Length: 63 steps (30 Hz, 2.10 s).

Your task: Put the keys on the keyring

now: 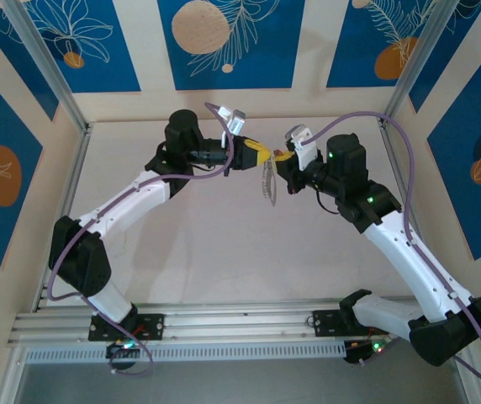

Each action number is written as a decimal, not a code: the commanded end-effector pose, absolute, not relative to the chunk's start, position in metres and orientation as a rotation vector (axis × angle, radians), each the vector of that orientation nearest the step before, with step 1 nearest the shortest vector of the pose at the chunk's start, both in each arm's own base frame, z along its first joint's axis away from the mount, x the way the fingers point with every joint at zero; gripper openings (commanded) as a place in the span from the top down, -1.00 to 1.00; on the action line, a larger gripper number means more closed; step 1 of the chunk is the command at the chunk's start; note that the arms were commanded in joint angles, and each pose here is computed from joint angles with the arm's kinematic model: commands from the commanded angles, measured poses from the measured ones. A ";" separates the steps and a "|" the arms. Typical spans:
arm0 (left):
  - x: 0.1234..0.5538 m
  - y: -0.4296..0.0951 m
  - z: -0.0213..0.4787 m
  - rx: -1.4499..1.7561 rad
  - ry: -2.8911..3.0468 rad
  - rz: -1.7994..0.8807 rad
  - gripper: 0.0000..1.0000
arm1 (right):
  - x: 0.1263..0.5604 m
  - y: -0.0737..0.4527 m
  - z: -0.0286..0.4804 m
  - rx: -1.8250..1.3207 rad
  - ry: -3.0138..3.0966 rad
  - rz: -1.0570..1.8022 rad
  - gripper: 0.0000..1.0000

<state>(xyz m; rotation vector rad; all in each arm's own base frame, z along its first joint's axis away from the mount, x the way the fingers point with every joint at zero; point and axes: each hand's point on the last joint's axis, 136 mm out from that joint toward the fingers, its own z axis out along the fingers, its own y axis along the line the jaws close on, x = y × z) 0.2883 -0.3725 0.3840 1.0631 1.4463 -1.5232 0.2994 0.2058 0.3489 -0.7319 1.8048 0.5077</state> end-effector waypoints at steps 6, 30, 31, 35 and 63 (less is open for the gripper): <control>0.281 -0.369 0.396 1.102 1.411 -1.444 1.00 | 0.301 0.188 0.377 -0.679 1.760 0.433 1.00; 0.279 -0.373 0.391 1.119 1.430 -1.461 1.00 | 0.308 0.215 0.369 -0.759 1.799 0.470 1.00; 0.280 -0.373 0.390 1.117 1.435 -1.460 1.00 | 0.308 0.215 0.370 -0.759 1.803 0.469 1.00; 0.286 -0.373 0.386 1.089 1.466 -1.432 0.81 | 0.314 0.215 0.369 -0.758 1.833 0.454 1.00; 0.336 -0.266 0.383 0.600 1.582 -1.025 -0.17 | 0.369 0.253 0.307 -0.770 2.006 0.562 1.00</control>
